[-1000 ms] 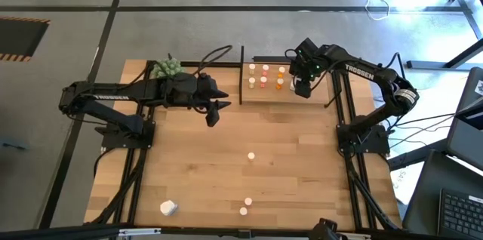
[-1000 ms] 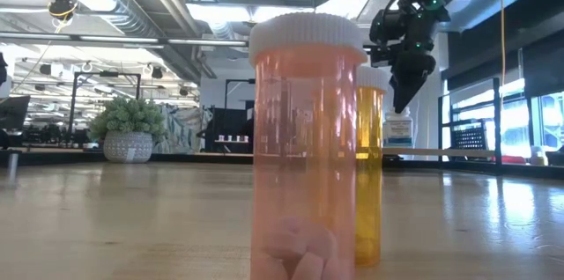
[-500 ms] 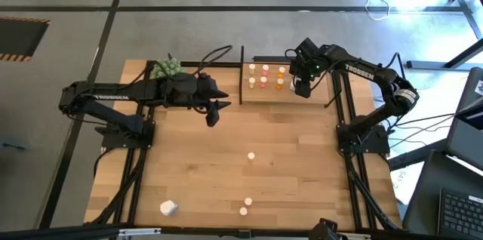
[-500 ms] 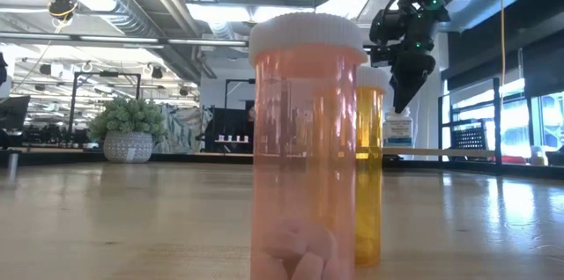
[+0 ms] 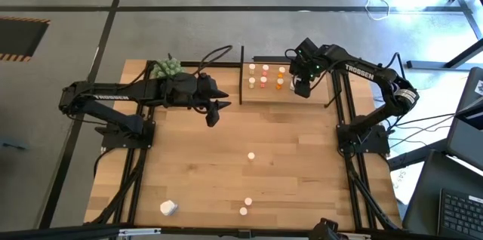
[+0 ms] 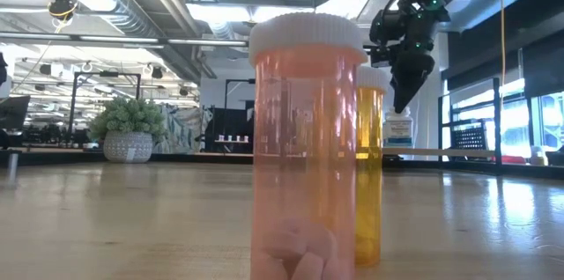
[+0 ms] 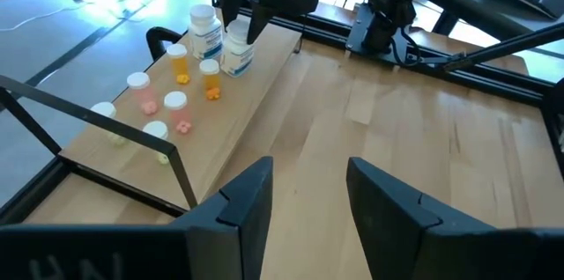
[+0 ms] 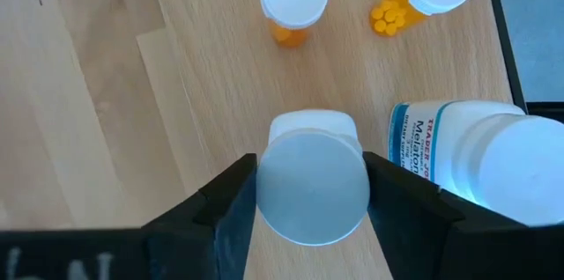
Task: Pick and place medicine bottles onto shelf by color
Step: Put the right white pill bottle on the shelf aligned with the other white pill bottle
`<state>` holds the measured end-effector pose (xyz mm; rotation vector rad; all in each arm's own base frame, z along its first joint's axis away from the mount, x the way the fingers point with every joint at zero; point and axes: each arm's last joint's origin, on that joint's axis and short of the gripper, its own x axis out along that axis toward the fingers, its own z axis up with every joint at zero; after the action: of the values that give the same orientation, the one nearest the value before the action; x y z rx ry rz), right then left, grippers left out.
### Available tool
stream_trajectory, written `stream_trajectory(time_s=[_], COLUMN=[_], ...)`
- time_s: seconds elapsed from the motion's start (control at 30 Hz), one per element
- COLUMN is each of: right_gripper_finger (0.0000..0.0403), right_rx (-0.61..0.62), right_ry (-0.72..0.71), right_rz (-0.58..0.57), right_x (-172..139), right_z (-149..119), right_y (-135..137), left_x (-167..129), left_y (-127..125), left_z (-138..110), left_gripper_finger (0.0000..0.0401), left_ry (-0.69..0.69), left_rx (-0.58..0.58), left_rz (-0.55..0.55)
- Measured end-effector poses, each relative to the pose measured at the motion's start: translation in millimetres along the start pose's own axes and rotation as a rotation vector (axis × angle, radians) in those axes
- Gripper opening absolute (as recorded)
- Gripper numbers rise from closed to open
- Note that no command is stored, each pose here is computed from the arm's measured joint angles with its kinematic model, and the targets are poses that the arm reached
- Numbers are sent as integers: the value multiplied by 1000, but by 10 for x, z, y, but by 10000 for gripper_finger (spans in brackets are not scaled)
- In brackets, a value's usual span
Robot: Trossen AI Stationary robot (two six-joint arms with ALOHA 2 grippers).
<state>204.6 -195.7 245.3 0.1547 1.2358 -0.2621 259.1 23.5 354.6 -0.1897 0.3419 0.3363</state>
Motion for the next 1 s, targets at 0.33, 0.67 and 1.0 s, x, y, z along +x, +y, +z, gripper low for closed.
stream_trajectory(time_s=[0.33,0.67,1.0], right_gripper_finger=[201,204,261], right_rx=[2,37,37], right_ry=[4,3,13], right_rz=[-5,-3,-5], right_x=[2,1,16], right_z=[-1,-9,-18], right_y=[-2,-18,-18], left_x=[-1,0,0], left_y=[0,1,1], left_z=[1,0,0], left_gripper_finger=[141,141,141], left_ry=[0,0,0], left_rx=[0,0,0], left_rz=[0,0,0])
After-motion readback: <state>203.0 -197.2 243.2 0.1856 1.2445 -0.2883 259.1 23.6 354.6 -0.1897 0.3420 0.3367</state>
